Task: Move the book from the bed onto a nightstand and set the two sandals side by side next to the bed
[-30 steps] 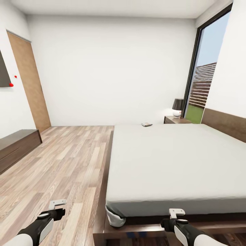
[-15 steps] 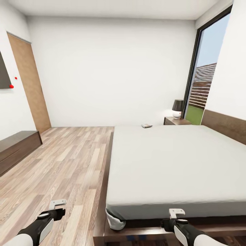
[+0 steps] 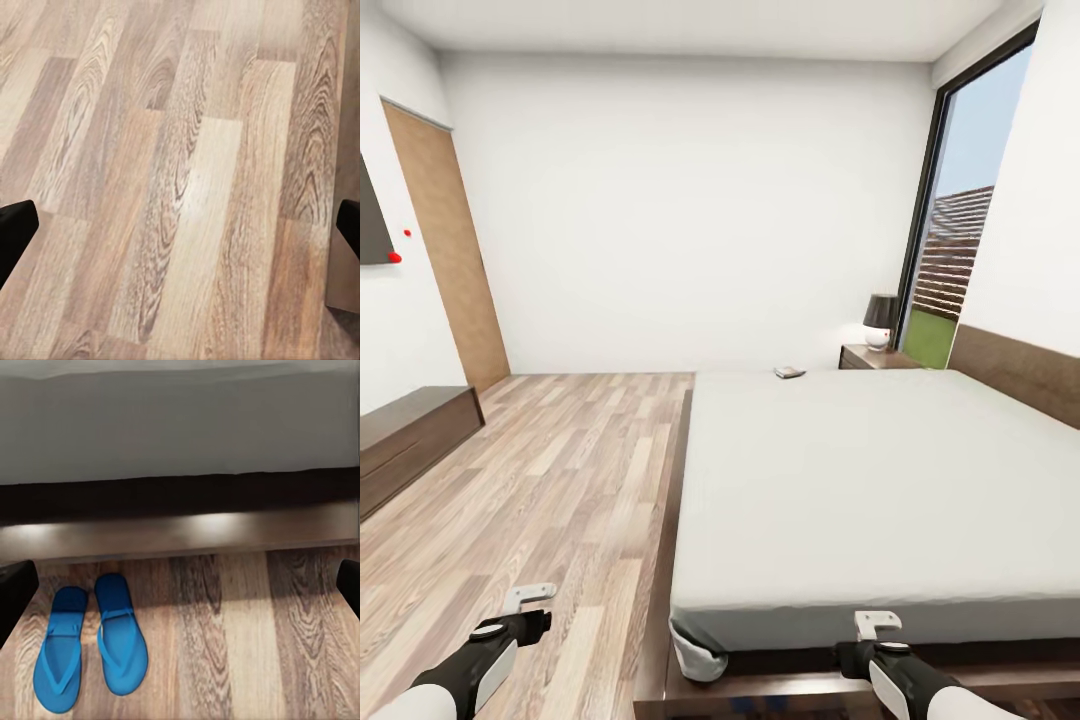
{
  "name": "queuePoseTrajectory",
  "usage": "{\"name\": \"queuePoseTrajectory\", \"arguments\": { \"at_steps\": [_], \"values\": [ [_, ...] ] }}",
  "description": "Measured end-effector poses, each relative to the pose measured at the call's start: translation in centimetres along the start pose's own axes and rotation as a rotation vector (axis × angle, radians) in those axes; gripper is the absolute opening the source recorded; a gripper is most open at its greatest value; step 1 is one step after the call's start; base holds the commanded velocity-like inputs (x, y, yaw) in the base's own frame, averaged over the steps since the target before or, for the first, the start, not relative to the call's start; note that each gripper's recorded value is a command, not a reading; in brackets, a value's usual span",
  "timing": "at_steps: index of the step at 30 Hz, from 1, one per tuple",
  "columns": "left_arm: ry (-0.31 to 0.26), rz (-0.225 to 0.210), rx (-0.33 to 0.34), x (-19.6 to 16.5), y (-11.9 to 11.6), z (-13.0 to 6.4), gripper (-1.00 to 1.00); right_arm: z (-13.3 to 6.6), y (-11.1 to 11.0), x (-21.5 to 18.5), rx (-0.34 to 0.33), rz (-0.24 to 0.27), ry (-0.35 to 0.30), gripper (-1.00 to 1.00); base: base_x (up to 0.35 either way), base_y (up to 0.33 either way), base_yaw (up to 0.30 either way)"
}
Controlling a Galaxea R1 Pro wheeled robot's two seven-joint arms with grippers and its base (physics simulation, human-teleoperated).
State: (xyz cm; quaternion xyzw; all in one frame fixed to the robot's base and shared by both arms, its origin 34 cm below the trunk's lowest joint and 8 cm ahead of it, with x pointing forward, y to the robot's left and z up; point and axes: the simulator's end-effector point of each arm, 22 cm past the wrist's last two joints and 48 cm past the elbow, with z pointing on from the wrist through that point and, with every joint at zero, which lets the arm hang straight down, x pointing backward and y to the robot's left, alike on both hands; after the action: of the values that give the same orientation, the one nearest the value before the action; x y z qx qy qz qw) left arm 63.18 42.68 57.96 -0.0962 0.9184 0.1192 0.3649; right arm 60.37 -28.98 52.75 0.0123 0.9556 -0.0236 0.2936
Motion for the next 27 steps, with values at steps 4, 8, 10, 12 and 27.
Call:
{"name": "queuePoseTrajectory", "arguments": {
  "at_steps": [4,8,10,12,27],
  "values": [
    [0.000,0.000,0.000,-0.6,0.1,-0.5,1.00,-0.6,0.0,-0.5,0.000,0.000,0.000,1.00,0.000,0.000,0.000],
    [0.000,0.000,0.000,-1.1,0.2,-1.0,1.00,-1.2,-0.1,-1.0,0.000,-0.001,0.000,1.00,0.000,0.000,0.000],
    [0.000,0.000,0.000,-1.4,0.2,-1.2,1.00,-1.4,-0.1,-1.2,0.000,-0.001,0.000,1.00,0.000,0.000,0.000],
    [0.000,0.000,0.000,-1.7,0.3,-1.4,1.00,-1.7,-0.1,-1.4,0.000,-0.001,0.000,1.00,0.000,0.000,0.000],
    [0.001,0.000,0.000,-3.7,0.6,-3.2,1.00,-3.8,-0.2,-3.1,0.000,0.000,0.001,1.00,0.000,0.000,0.000]
  ]
}}
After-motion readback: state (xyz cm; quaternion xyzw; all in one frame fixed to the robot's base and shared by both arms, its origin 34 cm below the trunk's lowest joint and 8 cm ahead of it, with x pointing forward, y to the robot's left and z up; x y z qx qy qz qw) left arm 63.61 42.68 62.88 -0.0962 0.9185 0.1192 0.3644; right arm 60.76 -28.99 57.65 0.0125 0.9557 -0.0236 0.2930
